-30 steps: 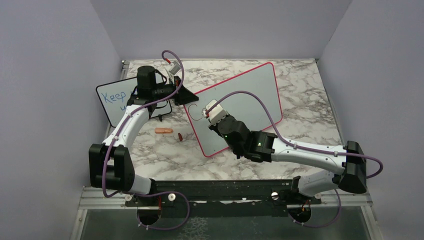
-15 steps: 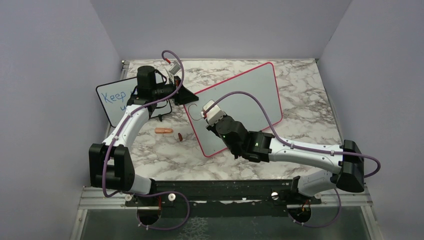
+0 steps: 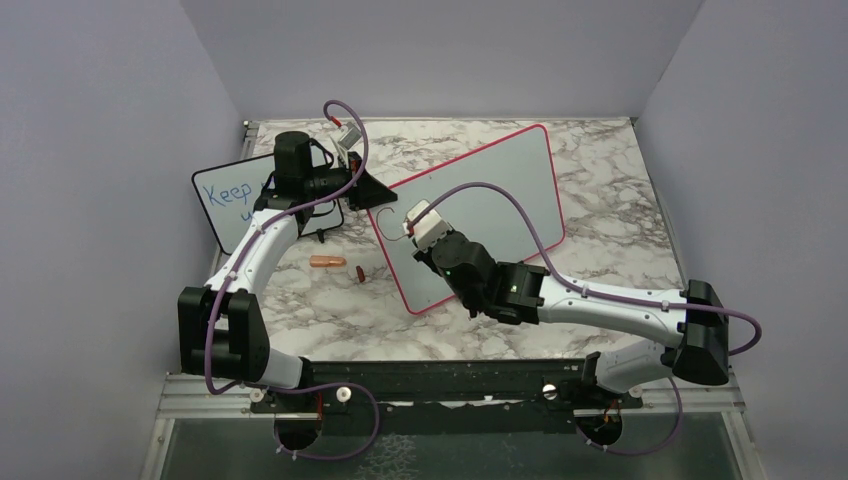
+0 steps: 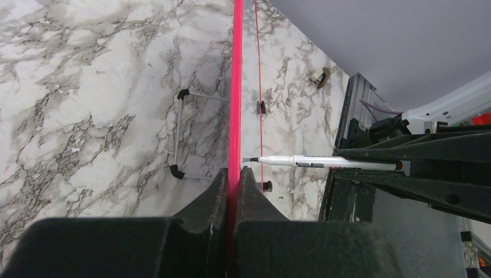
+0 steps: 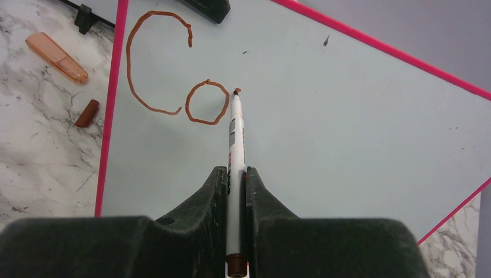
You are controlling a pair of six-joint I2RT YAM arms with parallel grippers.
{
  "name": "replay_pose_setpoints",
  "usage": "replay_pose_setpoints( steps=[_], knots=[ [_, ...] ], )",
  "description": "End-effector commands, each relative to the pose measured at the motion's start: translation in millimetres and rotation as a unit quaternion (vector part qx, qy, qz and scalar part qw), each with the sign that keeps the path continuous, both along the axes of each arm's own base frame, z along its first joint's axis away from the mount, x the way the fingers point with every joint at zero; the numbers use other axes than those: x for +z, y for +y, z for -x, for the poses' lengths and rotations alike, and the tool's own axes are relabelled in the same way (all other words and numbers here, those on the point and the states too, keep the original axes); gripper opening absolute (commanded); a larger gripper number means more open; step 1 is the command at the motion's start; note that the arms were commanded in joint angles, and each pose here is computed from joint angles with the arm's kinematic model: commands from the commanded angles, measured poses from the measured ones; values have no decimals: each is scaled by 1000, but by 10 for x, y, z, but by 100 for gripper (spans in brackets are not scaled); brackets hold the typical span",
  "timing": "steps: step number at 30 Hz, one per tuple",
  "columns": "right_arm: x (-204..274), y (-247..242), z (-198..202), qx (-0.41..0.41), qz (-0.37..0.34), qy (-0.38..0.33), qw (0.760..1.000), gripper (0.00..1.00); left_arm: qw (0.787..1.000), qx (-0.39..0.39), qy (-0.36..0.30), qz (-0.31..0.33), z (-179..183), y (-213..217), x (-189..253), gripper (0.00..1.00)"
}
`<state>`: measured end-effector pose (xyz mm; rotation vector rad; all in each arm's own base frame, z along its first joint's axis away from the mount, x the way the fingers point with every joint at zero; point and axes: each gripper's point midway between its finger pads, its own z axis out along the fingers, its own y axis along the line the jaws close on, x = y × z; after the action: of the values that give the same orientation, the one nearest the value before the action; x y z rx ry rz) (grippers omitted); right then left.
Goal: Write a sentence on the whiteboard
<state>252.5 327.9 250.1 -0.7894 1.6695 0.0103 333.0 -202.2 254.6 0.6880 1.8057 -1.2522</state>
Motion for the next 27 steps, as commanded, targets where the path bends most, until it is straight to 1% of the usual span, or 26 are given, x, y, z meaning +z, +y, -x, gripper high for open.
replay_pose_setpoints(
  steps=[1, 13, 27],
  knots=[
    [-63, -40, 42, 5, -1, 20, 1000, 1, 999, 0, 23, -29, -4, -2, -321, 0],
    [-186, -121, 100, 4, 7, 39, 999, 1, 999, 0, 23, -30, -7, -2, -324, 0],
    [-214, -191, 117, -1, 15, 42, 999, 1, 999, -1, 25, -30, -3, -2, -332, 0]
  ],
)
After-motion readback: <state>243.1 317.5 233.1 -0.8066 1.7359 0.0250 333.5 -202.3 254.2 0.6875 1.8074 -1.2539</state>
